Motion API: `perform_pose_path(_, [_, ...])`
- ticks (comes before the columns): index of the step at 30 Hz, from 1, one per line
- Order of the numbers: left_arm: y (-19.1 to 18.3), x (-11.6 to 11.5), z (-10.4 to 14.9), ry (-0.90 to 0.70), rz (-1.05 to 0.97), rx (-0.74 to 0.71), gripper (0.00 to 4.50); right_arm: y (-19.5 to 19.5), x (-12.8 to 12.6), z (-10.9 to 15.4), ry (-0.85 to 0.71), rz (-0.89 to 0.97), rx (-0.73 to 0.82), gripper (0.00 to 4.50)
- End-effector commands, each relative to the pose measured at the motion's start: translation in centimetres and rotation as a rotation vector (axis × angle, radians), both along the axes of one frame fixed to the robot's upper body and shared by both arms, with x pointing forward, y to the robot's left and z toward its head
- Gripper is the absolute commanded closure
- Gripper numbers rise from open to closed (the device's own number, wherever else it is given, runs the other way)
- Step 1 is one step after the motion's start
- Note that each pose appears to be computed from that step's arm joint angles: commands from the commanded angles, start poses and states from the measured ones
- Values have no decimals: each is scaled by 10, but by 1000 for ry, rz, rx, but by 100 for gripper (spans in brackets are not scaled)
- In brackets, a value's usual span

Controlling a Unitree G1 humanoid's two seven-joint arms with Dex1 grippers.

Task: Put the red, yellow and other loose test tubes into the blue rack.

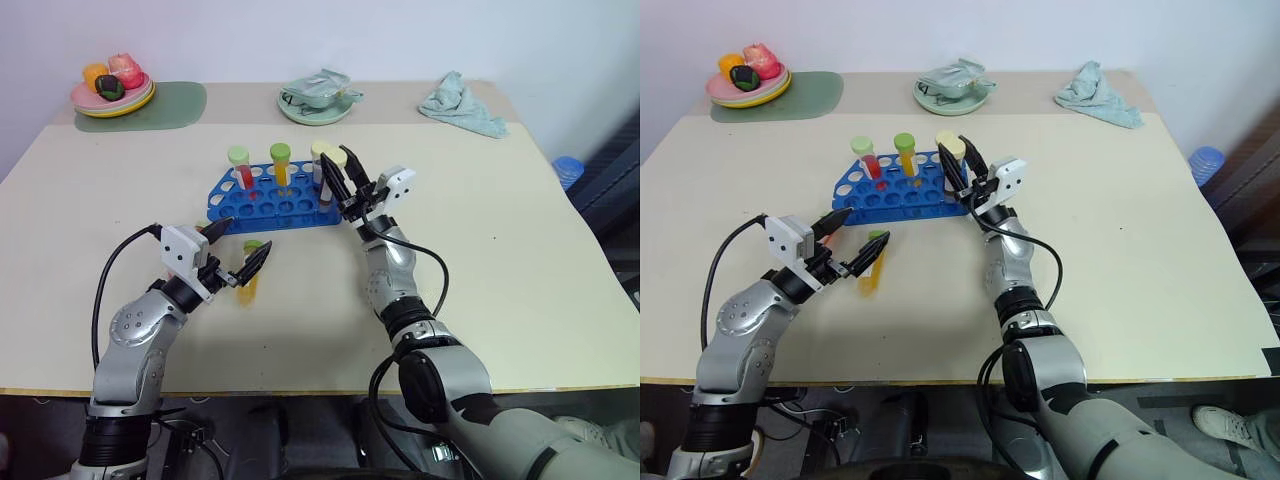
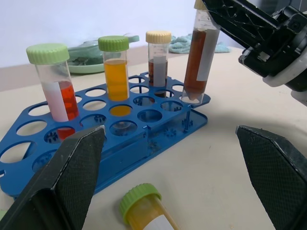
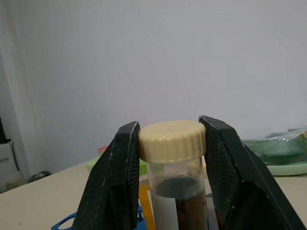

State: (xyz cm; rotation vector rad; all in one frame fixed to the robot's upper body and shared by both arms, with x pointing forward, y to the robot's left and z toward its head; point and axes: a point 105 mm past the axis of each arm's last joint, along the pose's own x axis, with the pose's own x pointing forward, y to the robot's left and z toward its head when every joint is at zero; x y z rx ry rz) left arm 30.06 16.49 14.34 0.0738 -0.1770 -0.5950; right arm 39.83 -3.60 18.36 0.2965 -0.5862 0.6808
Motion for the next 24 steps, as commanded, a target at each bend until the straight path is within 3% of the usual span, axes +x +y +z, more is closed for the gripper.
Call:
perform_pose_path(1, [0,-4,10,-48,2,-5,0,4,3,-3,24,16,-11,301])
perform_pose_path(24, [-13,-15,15,-43,-113,-20,0,-13,12,-7,39,-35,-73,301])
